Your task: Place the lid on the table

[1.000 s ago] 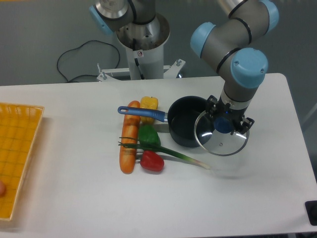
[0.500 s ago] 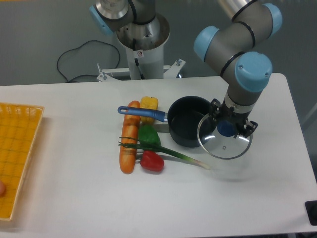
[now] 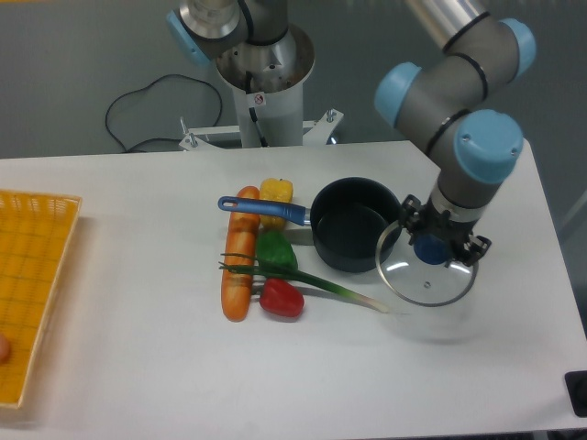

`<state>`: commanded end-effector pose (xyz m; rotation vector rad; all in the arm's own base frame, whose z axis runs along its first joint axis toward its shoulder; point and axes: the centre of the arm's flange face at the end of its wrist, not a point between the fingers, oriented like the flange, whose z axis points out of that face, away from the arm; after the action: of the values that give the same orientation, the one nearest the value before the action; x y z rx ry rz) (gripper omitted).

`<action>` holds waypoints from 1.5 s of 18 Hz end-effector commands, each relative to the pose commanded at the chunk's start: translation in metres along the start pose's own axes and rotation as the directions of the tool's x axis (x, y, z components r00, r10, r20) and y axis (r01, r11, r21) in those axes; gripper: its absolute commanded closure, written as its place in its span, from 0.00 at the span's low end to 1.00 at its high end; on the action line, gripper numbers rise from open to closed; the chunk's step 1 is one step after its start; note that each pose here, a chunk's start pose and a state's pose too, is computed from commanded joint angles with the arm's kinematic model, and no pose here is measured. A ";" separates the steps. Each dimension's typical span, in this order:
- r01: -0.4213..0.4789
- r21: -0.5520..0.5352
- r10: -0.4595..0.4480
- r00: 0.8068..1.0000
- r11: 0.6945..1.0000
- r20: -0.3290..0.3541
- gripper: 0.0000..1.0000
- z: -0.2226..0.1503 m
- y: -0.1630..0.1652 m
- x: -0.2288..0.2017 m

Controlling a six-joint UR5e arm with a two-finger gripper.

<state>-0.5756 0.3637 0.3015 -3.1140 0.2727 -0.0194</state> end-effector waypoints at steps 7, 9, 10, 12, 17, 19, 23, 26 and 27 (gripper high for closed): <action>-0.018 -0.010 0.018 1.000 1.000 -0.026 0.37 0.028 0.016 -0.015; -0.017 -0.015 0.016 0.999 1.000 -0.039 0.37 0.037 0.018 -0.017; -0.012 -0.014 0.011 0.999 1.000 -0.044 0.37 0.040 0.020 -0.018; -0.009 -0.013 0.008 0.998 1.000 -0.056 0.37 0.049 0.022 -0.020; -0.005 -0.009 0.005 0.999 1.000 -0.054 0.37 0.062 0.023 -0.026; -0.004 -0.007 0.004 0.999 1.000 -0.046 0.37 0.064 0.023 -0.027; -0.002 -0.007 0.002 0.999 1.000 -0.045 0.37 0.072 0.020 -0.028; -0.004 -0.006 0.004 0.999 1.000 -0.042 0.37 0.076 0.020 -0.029; -0.007 -0.006 0.007 0.999 1.000 -0.043 0.37 0.078 0.020 -0.029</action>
<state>-0.6064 0.3504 0.2233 -3.1219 0.2849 -0.0862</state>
